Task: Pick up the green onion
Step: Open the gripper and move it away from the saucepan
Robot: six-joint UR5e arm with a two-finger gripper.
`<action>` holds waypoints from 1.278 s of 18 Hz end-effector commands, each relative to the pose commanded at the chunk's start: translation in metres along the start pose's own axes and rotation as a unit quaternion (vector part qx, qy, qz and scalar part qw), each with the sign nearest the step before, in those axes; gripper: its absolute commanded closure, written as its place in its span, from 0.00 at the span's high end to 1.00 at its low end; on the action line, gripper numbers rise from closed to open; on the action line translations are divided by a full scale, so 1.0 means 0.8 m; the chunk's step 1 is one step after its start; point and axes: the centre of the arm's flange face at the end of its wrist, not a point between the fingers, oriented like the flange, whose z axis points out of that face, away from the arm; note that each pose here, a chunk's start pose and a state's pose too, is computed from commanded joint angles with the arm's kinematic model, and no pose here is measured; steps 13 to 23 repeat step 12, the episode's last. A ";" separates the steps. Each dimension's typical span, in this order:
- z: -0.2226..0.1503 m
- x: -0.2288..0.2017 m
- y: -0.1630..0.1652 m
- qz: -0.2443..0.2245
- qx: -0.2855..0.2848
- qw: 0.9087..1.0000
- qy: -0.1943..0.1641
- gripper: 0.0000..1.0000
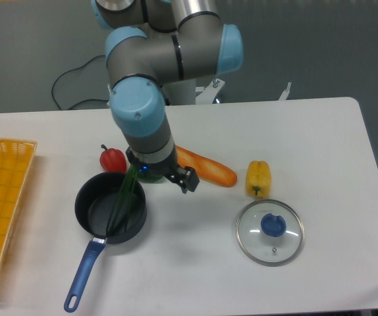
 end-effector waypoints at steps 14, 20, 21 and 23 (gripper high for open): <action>-0.001 -0.061 0.059 0.057 -0.002 0.998 -0.001 1.00; -0.001 -0.061 0.059 0.057 -0.002 0.998 -0.001 1.00; -0.001 -0.061 0.059 0.057 -0.002 0.998 -0.001 1.00; -0.001 -0.061 0.059 0.057 -0.002 0.998 -0.001 1.00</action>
